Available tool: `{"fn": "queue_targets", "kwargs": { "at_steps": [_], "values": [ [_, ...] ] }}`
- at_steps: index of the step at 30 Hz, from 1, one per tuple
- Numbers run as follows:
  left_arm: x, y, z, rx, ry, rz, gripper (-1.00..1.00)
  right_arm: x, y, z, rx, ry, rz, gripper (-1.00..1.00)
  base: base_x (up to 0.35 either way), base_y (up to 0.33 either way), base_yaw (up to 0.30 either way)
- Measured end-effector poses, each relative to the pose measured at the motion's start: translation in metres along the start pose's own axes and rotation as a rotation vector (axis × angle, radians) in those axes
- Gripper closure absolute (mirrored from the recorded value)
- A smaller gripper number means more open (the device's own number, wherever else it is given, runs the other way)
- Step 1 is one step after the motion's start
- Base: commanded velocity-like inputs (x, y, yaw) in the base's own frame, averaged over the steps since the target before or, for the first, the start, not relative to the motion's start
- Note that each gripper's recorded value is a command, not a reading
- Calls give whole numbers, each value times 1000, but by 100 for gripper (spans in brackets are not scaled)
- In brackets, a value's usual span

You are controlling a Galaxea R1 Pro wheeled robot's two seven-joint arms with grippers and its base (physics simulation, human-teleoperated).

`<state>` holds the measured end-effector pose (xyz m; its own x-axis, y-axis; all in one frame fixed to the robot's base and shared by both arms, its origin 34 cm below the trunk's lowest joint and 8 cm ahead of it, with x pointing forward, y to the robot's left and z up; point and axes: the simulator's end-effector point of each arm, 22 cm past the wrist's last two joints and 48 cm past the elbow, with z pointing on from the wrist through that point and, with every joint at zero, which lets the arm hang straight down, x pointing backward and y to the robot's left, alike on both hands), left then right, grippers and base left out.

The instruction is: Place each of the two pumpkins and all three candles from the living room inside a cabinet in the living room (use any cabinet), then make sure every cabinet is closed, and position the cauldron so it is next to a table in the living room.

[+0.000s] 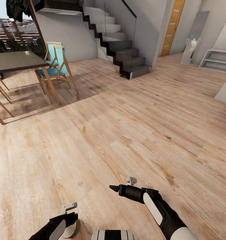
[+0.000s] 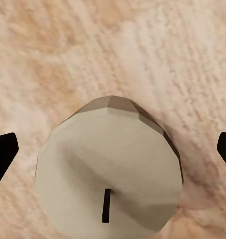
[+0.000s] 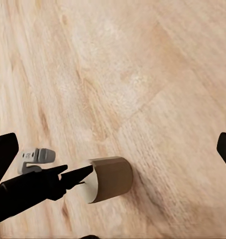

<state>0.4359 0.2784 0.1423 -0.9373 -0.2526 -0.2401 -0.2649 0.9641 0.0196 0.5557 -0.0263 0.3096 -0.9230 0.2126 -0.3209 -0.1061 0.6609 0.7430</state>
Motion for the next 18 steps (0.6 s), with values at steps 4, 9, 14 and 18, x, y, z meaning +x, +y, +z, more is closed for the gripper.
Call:
{"fn": "queue_targets", "kwargs": {
  "at_steps": [4, 9, 14, 18],
  "values": [
    [0, 0, 0, 1, 0, 0, -100, -10, 28, -4, -90, -5, -16, -100, 0, 0, 0],
    [2, 0, 1, 0, 4, 2, -100, -37, 67, -14, -175, -40, -71, -100, 0, 0, 0],
    [11, 2, 7, -5, 24, 3, -100, -35, 65, -10, -182, -35, -65, -100, 0, 0, 0],
    [18, 4, 11, -10, 39, 4, -100, -31, 60, -6, -179, -25, -53, -100, 0, 0, 0]
  ]
}}
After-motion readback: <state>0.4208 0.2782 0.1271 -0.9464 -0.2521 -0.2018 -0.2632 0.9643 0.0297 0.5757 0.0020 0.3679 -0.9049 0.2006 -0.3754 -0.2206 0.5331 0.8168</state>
